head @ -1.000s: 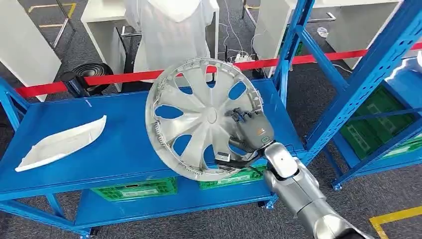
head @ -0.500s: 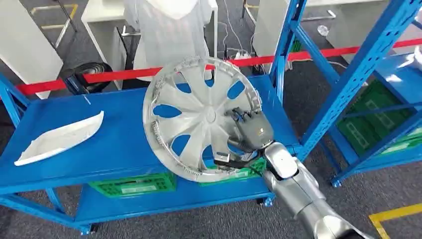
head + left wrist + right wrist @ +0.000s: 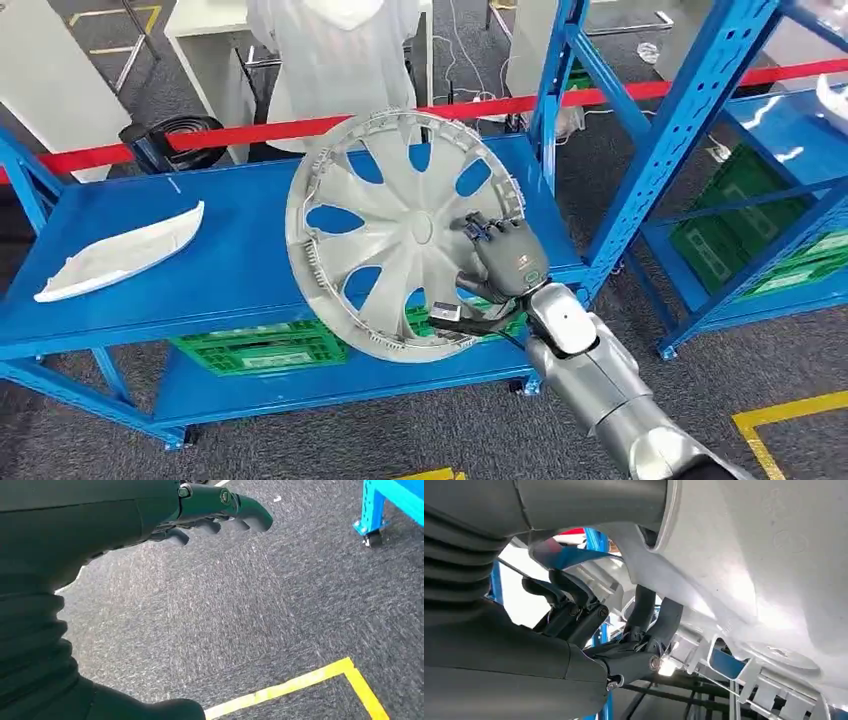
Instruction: Take the parts from the cabinet and place them on the table.
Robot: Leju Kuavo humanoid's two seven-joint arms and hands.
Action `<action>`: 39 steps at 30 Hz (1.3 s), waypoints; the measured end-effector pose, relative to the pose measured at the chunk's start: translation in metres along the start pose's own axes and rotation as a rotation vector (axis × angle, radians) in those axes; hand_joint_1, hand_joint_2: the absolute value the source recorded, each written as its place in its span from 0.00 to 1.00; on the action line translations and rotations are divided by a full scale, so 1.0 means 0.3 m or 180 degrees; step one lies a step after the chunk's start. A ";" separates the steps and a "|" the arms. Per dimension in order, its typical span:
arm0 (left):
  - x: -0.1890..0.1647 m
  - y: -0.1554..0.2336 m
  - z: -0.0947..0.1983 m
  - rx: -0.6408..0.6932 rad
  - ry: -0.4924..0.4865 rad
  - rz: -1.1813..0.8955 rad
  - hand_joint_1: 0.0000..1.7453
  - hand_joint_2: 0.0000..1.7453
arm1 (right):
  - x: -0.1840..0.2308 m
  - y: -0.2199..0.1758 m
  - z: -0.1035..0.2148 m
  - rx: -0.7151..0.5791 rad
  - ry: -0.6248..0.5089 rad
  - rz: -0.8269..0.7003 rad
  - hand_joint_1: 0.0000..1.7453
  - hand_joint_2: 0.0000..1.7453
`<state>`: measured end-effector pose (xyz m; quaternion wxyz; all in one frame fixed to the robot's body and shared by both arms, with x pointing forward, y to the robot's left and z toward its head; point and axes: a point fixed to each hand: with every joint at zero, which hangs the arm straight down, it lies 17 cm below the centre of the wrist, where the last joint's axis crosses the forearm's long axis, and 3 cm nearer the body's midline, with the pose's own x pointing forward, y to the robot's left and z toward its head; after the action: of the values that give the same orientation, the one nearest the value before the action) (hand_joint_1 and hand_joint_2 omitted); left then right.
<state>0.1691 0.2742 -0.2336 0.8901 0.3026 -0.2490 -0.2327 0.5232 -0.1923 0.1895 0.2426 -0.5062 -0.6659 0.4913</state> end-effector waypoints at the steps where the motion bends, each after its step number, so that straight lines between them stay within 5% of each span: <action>1: 0.002 0.001 -0.001 0.0002 0.0000 0.0001 0.00 1.00 | 0.002 0.000 0.000 0.0001 -0.0010 0.0000 1.00 0.00; 39: -0.012 -0.012 0.012 -0.0002 0.0063 0.0095 0.00 1.00 | 0.037 0.020 -0.040 0.0042 -0.0063 -0.0150 1.00 0.00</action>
<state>0.1633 0.2722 -0.2346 0.8960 0.3008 -0.2445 -0.2164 0.5316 -0.1772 0.1868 0.2508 -0.4839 -0.6768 0.4949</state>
